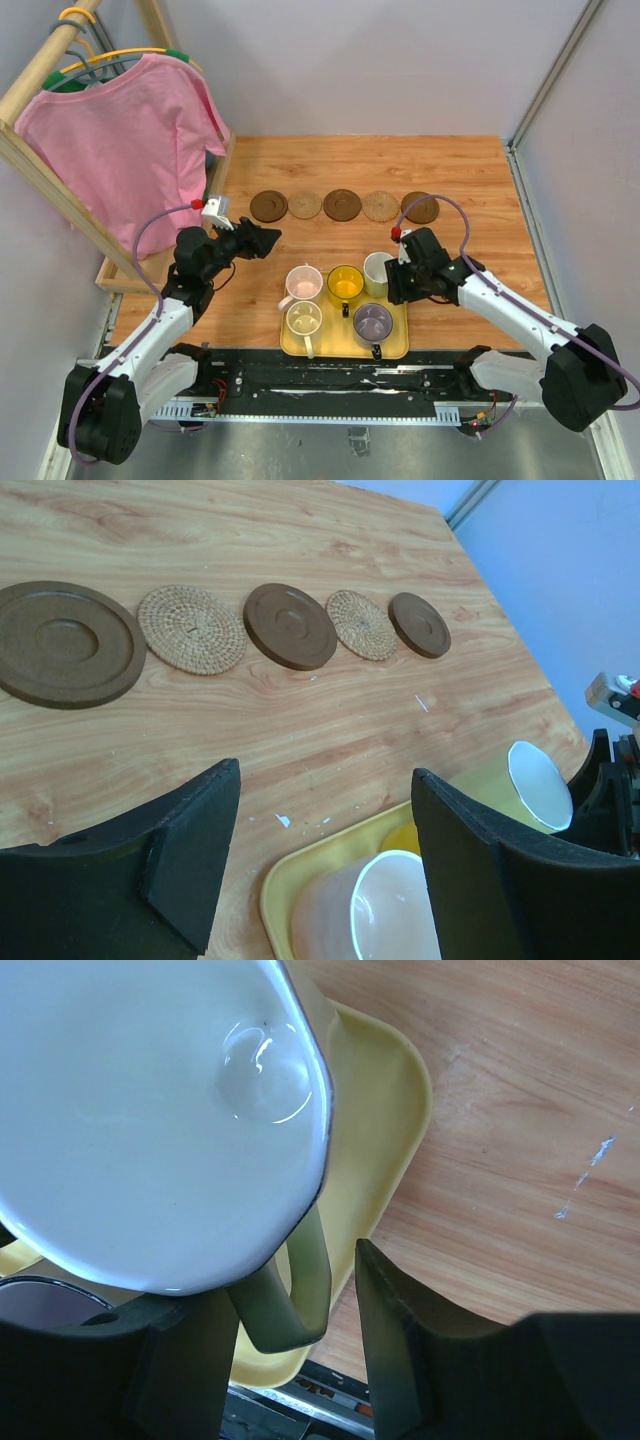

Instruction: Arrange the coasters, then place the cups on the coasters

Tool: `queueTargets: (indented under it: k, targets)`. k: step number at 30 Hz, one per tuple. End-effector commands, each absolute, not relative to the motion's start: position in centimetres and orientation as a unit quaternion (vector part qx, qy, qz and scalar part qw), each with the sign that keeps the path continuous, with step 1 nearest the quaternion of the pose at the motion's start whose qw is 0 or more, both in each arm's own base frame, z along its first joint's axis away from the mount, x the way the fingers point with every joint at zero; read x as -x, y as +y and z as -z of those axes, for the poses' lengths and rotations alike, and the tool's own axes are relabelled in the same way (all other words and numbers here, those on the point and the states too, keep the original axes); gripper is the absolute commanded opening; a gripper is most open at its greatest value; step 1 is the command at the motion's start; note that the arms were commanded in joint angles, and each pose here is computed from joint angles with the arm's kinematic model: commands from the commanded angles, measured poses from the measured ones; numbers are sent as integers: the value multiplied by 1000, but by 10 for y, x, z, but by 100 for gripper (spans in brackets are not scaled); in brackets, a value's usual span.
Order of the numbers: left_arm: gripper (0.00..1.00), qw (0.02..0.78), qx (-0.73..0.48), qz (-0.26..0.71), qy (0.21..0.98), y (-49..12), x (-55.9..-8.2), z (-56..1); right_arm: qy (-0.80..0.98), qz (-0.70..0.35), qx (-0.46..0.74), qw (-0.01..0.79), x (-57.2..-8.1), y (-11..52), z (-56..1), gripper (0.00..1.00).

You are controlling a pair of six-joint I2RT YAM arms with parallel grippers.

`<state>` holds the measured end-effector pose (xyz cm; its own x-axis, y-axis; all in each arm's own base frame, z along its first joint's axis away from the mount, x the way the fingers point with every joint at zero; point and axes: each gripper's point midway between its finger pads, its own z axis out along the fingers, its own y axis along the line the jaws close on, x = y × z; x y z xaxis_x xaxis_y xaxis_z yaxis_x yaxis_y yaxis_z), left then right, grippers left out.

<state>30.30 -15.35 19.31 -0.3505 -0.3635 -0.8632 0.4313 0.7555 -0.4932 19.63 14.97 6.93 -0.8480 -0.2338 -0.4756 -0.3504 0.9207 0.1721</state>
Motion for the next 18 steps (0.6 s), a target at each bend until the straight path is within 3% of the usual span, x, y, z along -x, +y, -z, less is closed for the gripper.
queueTargets:
  k: [1,18]
  targets:
    - [73,577,-30,351,737,-155,-303,-196,950,-123,149,247,-202,153,-67,48]
    - [73,572,-27,354,739,-157,-304,-193,942,-136,150,268,-205,157,-79,47]
